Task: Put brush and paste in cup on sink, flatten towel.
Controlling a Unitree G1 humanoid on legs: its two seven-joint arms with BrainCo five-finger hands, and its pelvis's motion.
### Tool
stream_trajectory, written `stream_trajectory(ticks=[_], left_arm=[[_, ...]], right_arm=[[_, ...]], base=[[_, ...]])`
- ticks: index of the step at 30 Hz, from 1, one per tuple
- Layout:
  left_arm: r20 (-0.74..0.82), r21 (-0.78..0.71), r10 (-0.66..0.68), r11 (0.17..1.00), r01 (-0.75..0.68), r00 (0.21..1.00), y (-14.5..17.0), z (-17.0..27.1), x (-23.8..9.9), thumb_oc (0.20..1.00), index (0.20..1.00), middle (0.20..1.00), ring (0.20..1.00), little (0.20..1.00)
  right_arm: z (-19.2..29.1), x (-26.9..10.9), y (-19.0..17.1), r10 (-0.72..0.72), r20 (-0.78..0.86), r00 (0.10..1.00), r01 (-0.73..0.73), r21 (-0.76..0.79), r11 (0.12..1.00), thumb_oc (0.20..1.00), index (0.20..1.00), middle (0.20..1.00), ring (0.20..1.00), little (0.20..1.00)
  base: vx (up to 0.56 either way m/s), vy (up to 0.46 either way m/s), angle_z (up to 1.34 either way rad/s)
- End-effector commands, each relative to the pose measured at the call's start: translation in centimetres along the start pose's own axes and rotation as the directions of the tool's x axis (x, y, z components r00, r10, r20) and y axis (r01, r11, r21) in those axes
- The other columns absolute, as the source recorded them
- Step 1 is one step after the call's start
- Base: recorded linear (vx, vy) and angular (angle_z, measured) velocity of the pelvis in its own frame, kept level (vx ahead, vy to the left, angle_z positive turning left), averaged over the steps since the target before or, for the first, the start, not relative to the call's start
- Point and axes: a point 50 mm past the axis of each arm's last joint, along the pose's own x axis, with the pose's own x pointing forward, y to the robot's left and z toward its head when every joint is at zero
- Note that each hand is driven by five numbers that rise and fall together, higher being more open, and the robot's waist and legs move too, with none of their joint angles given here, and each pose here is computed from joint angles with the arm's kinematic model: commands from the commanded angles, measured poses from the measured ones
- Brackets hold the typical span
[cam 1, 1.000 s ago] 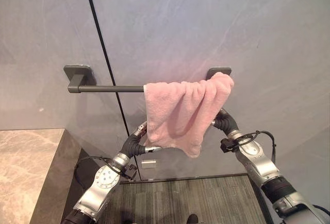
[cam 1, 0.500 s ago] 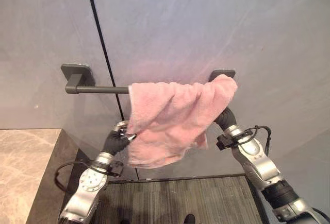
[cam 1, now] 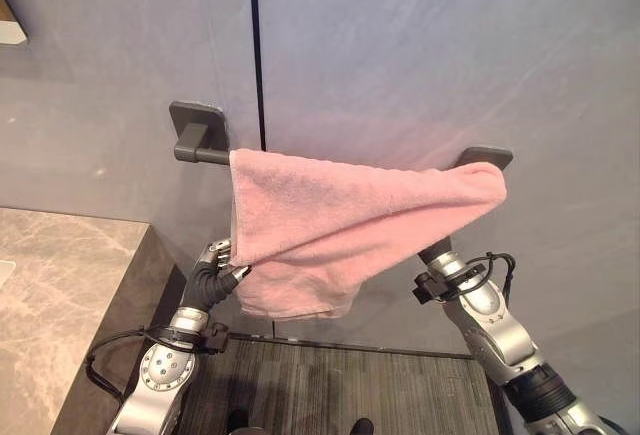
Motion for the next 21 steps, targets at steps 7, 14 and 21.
stream_trajectory(ticks=[7, 14, 21], left_arm=[[0.075, 0.197, 0.007, 0.980, -0.022, 0.997, 1.0, 0.9, 0.8, 1.000, 1.000, 1.000, 1.000, 1.000], [0.016, 0.371, 0.080, 0.925, -0.080, 0.997, 3.8, -0.2, -0.9, 1.000, 1.000, 1.000, 1.000, 1.000], [0.197, 0.647, 0.189, 0.712, -0.272, 0.962, 9.0, 3.0, -2.6, 1.000, 1.000, 1.000, 1.000, 1.000]], right_arm=[[2.6, 3.3, -1.0, -0.083, 0.142, 0.986, 0.101, -0.120, 0.988, 1.000, 1.000, 1.000, 1.000, 1.000], [0.9, -1.0, -3.8, -0.210, 0.059, 0.976, 0.217, -0.170, 0.961, 1.000, 1.000, 1.000, 1.000, 1.000], [4.6, -8.0, -7.0, -0.284, 0.110, 0.952, 0.303, -0.456, 0.837, 1.000, 1.000, 1.000, 1.000, 1.000]], base=[[0.00, 0.000, 0.00], [0.00, 0.004, 0.02], [0.00, 0.010, 0.05]])
